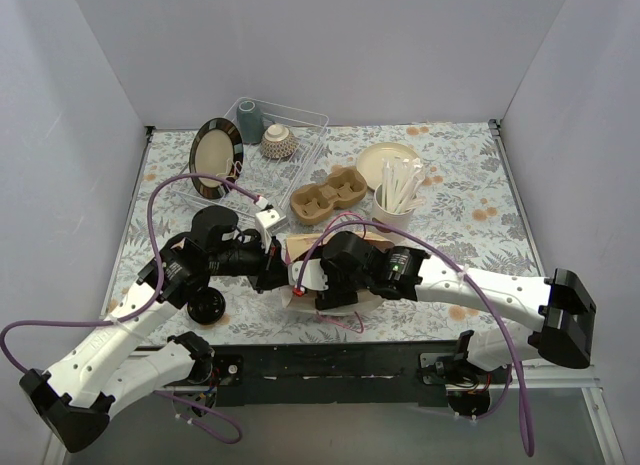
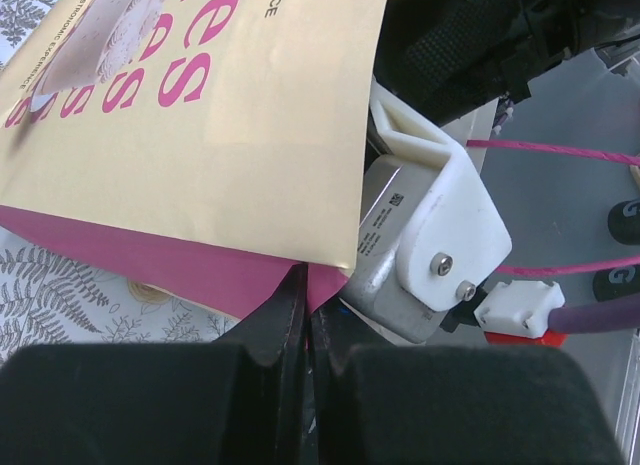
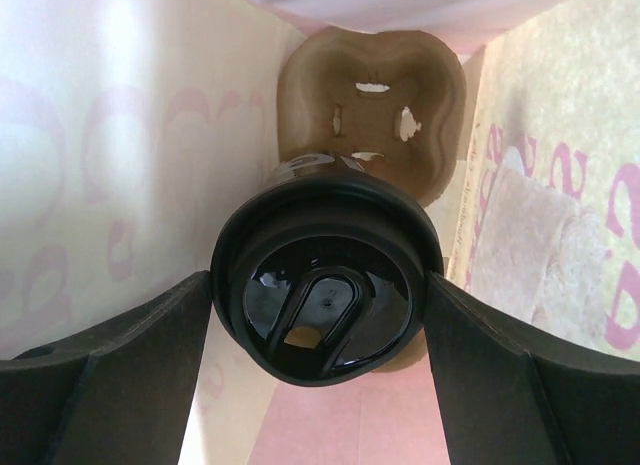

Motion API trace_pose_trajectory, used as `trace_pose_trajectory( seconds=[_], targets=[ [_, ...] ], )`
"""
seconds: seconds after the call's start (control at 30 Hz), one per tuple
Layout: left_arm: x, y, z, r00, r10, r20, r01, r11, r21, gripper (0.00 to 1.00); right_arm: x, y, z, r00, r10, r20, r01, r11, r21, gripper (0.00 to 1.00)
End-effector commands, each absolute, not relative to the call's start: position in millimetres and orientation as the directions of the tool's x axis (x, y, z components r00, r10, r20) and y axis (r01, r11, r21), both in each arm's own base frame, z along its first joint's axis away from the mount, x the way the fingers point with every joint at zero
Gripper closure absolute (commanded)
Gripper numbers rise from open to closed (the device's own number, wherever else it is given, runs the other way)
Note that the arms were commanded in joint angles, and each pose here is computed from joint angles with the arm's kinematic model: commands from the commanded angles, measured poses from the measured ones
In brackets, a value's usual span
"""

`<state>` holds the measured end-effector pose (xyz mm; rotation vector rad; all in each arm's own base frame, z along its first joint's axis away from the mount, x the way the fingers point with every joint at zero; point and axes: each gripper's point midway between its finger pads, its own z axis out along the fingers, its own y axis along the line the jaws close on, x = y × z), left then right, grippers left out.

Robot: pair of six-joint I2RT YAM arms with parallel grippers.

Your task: Pack the takeout coffee

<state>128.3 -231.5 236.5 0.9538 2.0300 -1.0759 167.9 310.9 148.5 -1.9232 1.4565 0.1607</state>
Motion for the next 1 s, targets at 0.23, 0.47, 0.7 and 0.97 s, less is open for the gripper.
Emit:
trace_pose_trajectory(
  seconds=[0.23,0.47,0.7,0.97],
  targets=[
    [110,-236,247,-0.543,0.298,-0.785,0.831,0.324,-0.451,1.0,184,298,183,0.359,-0.786,-0.503,-0.834,-0.029,-0.551,0.41],
    [109,-235,244,-0.534,0.305,-0.789,0.837,0.324,-0.441,1.0,178,273,187,0.375,-0.81,-0.452,-0.83,-0.076,-0.552,0.41],
    [110,-236,243,-0.523,0.311,-0.793,0.844,0.314,-0.434,1.0,182,264,182,0.384,-0.817,-0.431,-0.829,-0.099,-0.551,0.41],
    [109,-237,244,-0.526,0.307,-0.793,0.843,0.31,-0.439,1.0,187,264,169,0.375,-0.82,-0.432,-0.837,-0.099,-0.538,0.41]
  ],
)
